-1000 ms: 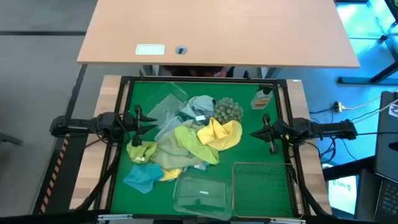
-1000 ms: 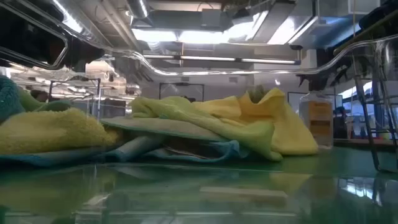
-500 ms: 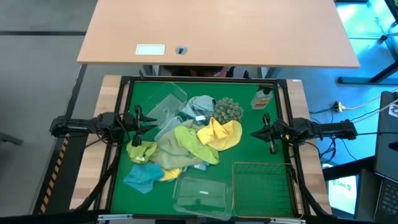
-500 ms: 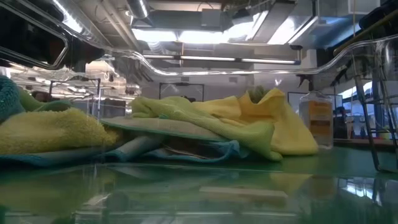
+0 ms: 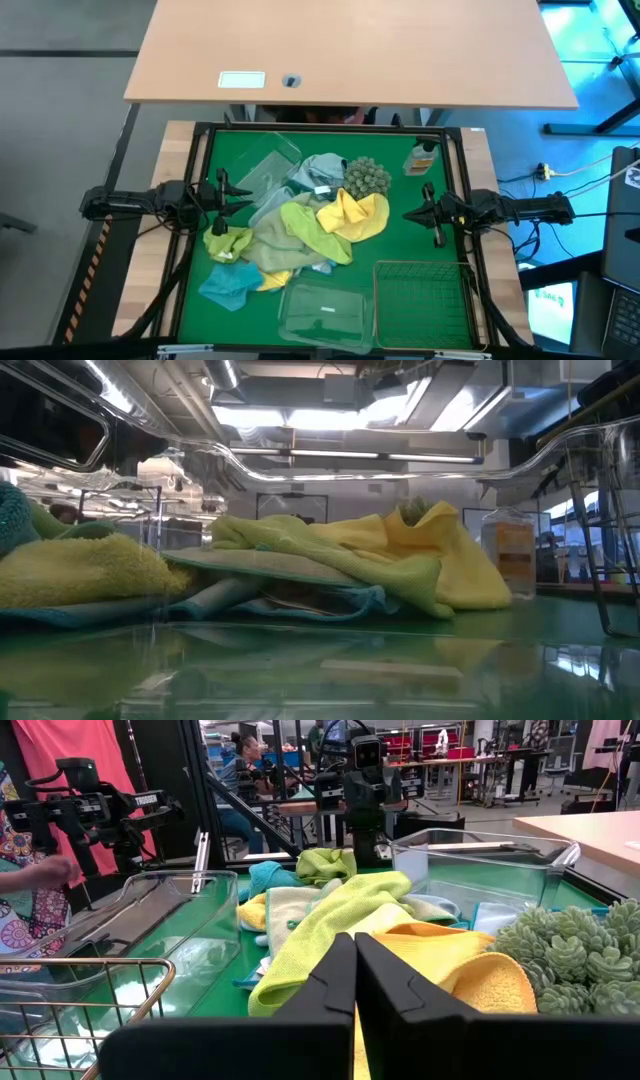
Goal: Sort microfiber towel by color & place in baskets
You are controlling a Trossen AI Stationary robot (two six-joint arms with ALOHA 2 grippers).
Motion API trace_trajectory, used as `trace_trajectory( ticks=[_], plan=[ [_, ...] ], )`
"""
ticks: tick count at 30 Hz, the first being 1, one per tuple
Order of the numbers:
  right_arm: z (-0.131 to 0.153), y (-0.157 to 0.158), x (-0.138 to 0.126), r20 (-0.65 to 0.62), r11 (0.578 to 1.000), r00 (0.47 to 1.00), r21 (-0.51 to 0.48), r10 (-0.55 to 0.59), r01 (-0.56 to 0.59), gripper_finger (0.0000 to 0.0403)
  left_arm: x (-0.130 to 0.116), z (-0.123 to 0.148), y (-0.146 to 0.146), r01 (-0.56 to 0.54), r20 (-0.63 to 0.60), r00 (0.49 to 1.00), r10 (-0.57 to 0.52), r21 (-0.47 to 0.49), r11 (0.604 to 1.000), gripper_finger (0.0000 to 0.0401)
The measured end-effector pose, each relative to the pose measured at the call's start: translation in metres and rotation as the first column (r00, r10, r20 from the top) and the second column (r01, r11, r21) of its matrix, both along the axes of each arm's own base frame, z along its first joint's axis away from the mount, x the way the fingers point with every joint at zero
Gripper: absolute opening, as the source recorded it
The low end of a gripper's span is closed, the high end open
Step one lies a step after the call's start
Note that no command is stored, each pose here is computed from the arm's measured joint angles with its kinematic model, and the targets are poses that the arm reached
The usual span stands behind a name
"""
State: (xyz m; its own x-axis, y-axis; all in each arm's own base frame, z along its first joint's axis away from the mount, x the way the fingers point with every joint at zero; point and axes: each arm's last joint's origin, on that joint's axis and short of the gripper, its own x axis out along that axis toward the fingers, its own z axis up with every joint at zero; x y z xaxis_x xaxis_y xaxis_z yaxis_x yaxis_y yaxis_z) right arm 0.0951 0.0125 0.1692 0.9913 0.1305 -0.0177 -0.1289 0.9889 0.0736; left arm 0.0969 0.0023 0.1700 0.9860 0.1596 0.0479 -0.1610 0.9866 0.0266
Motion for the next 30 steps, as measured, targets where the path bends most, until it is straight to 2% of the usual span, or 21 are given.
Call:
trace_trajectory(
  ticks=[8,12,20,24,30],
  plan=[
    [0.0,0.0,0.0,0.001,1.0,1.0,0.0,-0.006,0.006,0.0001,0.0,0.0,0.0,0.0,0.0,1.0,0.0,0.0,1.0,0.0109],
    [0.001,0.0,0.0,0.008,0.999,1.0,0.033,-0.002,0.002,0.0001,0.0,0.0,0.0,0.0,0.0,1.0,0.0,0.0,1.0,0.0109],
    [0.017,0.0,-0.001,0.175,0.997,0.985,0.074,-0.012,-0.001,0.0006,0.0,0.0,0.0,0.0,0.0,1.0,0.0,0.0,1.0,0.0109],
    [0.021,-0.003,-0.002,0.191,0.971,0.975,0.228,-0.11,0.065,0.0049,0.0,0.0,0.0,0.0,0.0,1.0,0.0,0.0,1.0,0.0109],
    [0.032,-0.006,-0.004,0.209,0.943,0.959,0.308,-0.193,0.123,0.0162,0.0,0.0,0.0,0.0,0.0,1.0,0.0,0.0,1.0,0.0109]
  ],
)
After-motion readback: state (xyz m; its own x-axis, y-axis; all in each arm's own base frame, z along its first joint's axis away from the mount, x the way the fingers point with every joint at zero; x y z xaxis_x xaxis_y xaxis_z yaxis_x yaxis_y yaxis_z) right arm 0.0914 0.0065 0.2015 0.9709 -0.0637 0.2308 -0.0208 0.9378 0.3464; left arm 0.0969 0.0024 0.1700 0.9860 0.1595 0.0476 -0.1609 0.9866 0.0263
